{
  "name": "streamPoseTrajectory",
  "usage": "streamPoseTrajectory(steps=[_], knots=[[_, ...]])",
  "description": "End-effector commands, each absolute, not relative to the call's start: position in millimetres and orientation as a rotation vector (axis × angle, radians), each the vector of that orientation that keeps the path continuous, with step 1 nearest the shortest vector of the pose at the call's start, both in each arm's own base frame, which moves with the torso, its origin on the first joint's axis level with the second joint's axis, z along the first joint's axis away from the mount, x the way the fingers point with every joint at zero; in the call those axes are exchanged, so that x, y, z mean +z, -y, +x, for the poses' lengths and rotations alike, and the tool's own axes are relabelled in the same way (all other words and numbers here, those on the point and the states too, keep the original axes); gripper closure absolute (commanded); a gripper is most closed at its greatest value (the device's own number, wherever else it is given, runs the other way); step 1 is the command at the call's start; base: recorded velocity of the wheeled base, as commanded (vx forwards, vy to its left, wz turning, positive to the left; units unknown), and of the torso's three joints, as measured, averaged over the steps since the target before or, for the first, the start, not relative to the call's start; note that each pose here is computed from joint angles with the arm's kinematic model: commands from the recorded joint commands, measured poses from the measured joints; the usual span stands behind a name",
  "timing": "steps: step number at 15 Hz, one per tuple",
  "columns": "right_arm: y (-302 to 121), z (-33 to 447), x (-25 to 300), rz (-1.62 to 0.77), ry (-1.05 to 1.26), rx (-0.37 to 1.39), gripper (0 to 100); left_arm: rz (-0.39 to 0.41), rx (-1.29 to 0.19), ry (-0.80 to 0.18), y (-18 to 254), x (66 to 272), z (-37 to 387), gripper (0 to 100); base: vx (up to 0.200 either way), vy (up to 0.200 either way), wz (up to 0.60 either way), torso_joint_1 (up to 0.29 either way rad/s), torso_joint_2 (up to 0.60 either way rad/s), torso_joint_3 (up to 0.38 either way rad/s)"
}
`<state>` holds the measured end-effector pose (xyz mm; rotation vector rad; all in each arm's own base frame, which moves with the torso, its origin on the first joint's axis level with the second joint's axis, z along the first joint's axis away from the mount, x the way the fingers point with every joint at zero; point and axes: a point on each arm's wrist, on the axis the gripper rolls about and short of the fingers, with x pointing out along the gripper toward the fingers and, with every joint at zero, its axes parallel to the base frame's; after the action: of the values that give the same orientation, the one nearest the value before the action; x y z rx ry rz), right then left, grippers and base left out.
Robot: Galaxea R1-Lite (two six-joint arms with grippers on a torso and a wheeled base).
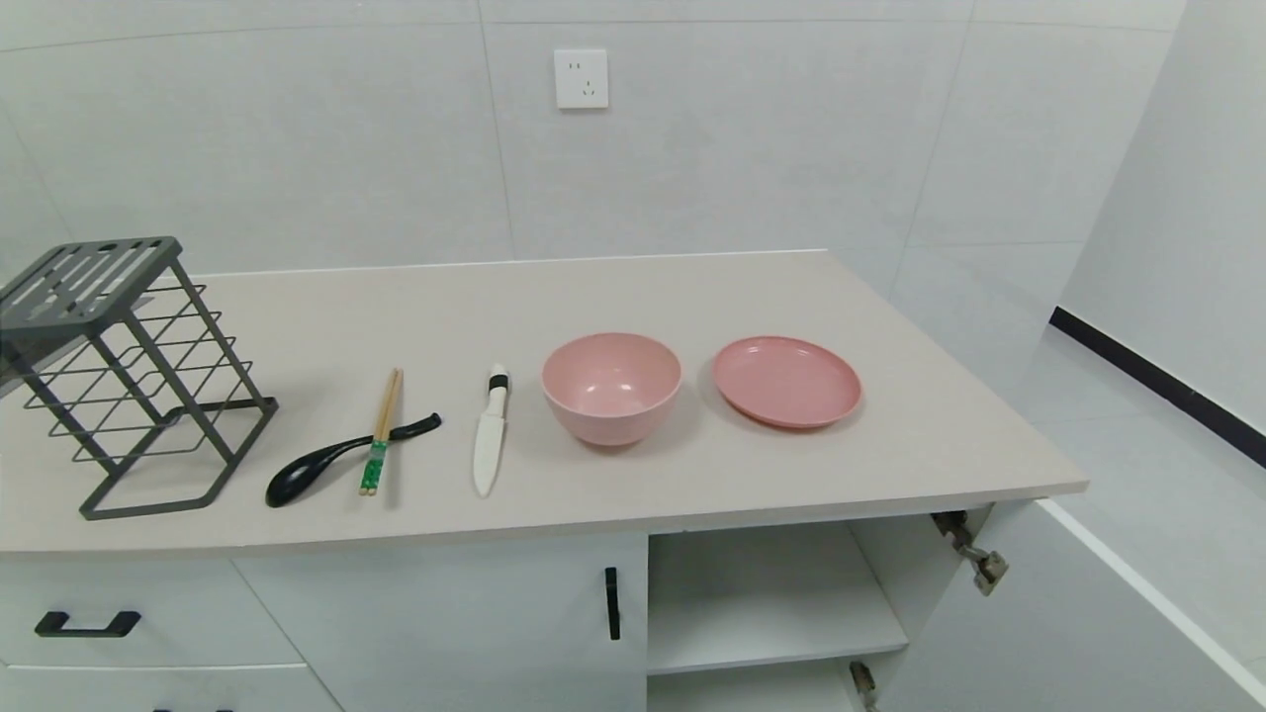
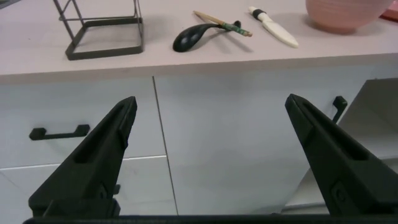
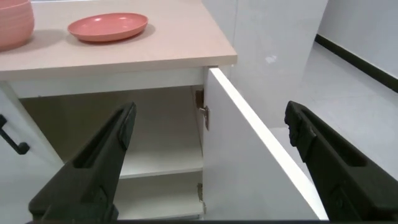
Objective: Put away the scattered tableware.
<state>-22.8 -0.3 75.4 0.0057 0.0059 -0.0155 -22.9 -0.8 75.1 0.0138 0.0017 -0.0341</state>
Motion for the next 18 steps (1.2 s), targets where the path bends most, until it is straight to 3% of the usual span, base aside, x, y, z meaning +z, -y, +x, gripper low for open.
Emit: streamPoseTrajectory(steps=[1,7,18], knots=[[0.3,-22.8,75.3,0.008,-0.006,-0.015,0,0.014,-0.034,-0.003,0.8,75.2,-22.8,0,0.200,0.000,0.00,-0.002,0.00,-0.002],[0.3,-22.7,75.3,0.006,-0.008,-0.015,0,0.015,-0.032,-0.003,0.8,75.2,-22.8,0,0.033,0.000,0.00,0.015,-0.03,-0.013],[0.3,-22.7,75.3,0.006,-0.008,-0.015,0,0.015,-0.032,-0.003,0.8,75.2,-22.8,0,0.000,0.000,0.00,0.267,-0.51,-0.248]])
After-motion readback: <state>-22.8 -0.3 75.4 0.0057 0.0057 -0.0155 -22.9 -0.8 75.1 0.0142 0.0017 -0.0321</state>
